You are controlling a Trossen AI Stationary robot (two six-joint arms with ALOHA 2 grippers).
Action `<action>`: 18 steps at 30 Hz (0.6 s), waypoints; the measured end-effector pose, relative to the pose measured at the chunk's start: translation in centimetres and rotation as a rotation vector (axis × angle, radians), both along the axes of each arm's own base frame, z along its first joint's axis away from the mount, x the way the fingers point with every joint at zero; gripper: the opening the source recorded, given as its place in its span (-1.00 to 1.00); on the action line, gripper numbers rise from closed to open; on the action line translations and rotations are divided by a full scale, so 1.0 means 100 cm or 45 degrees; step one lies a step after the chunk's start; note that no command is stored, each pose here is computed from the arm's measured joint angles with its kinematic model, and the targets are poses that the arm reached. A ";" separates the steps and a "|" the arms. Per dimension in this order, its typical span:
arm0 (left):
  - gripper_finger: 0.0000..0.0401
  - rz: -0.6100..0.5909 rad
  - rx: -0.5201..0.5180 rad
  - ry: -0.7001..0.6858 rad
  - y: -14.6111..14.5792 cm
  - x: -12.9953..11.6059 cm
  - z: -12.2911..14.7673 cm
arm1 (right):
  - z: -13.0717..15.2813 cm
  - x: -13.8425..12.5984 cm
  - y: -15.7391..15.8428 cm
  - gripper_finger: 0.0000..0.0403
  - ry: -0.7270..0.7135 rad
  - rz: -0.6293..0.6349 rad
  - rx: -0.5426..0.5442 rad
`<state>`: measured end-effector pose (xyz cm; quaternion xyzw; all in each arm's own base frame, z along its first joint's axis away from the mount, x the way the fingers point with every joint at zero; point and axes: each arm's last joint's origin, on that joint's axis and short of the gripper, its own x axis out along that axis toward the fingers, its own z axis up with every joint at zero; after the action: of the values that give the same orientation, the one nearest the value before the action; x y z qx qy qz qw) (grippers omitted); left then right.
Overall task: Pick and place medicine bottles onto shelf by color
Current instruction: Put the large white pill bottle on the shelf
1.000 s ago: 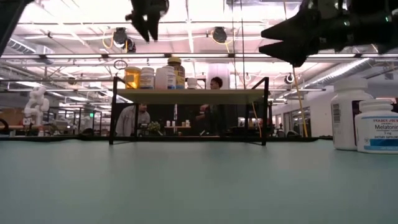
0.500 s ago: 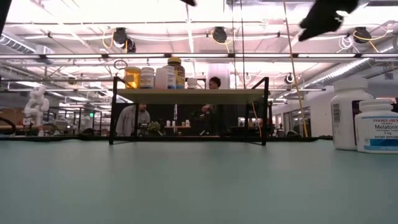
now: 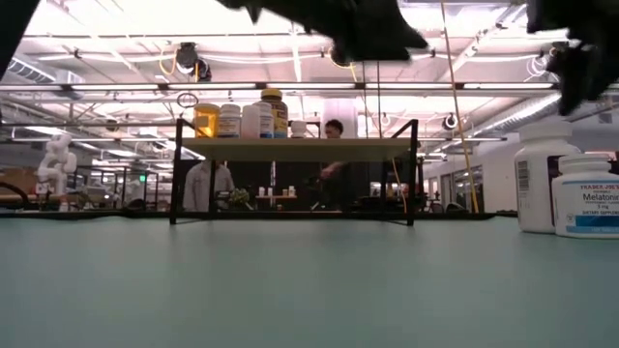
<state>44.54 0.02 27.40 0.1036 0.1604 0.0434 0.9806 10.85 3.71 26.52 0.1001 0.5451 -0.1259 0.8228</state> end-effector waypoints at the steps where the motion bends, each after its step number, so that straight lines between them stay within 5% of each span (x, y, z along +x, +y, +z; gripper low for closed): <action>1: 0.27 -0.008 0.012 0.011 0.000 0.006 -0.011 | -0.001 -0.003 -0.001 0.40 0.056 -0.001 0.002; 6: 0.27 -0.042 0.051 -0.032 0.002 0.025 -0.046 | -0.007 -0.016 -0.006 0.40 0.286 -0.113 -0.061; 18: 0.28 -0.137 -0.111 -0.194 0.034 0.091 -0.068 | -0.028 -0.014 -0.008 0.40 0.297 -0.207 -0.187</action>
<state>53.65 3.38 20.63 0.0656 0.0813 -0.0086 0.9945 9.44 2.90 23.72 0.0681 0.6162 -0.2426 0.7462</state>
